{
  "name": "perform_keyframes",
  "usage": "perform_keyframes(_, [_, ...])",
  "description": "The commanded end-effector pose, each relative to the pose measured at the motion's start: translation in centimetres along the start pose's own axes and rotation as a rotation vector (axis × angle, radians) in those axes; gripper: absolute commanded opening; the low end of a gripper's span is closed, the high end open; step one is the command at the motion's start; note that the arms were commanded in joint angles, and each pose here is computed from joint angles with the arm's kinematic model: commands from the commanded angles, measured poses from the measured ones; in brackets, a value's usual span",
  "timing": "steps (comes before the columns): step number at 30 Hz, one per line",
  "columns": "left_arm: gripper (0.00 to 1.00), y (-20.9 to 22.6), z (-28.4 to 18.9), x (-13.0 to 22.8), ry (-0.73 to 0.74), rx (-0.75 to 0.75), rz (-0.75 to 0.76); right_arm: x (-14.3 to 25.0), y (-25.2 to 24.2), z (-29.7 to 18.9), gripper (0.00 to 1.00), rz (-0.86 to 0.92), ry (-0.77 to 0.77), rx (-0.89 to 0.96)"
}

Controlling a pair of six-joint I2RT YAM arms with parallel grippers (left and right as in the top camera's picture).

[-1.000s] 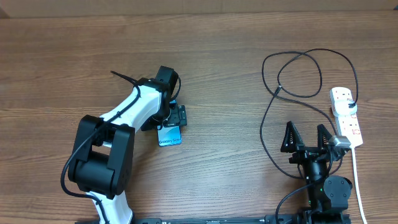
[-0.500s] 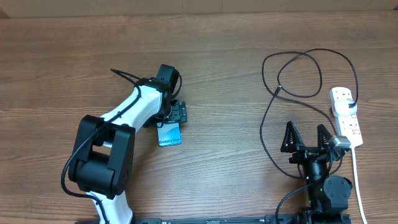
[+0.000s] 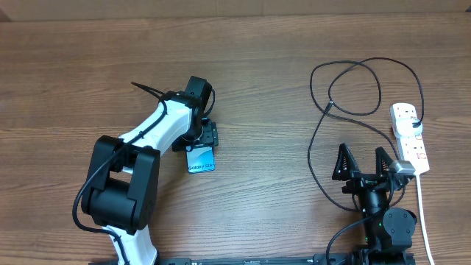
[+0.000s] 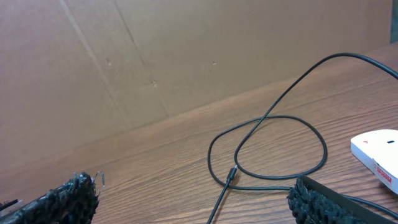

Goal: Plug charger to phone and switch on socket
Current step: 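Lift the phone with the left gripper and tilt it upright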

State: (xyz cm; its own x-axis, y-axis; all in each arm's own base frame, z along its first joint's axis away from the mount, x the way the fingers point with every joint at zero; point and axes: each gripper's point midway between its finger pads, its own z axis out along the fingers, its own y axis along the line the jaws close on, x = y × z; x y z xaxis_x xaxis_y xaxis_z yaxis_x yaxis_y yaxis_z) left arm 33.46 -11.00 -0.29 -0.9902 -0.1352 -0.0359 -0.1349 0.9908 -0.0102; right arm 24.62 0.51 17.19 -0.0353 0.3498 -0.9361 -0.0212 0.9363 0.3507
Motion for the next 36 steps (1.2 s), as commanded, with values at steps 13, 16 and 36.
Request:
perform_keyframes(13, [0.59, 0.8, 2.4, 2.6, 0.135, -0.027, 0.000, 0.2, -0.3, 0.0, 1.00, -0.007, -0.005, 0.009])
perform_keyframes(16, [0.56, 0.7, 1.6, 2.2, 0.137, -0.028, -0.003, 0.2, -0.2, 0.0, 1.00, -0.007, -0.004, 0.009])
perform_keyframes(36, [0.53, -3.1, -3.4, -0.1, 0.151, 0.126, -0.008, 0.2, -0.2, 0.0, 1.00, -0.007, -0.004, 0.009])
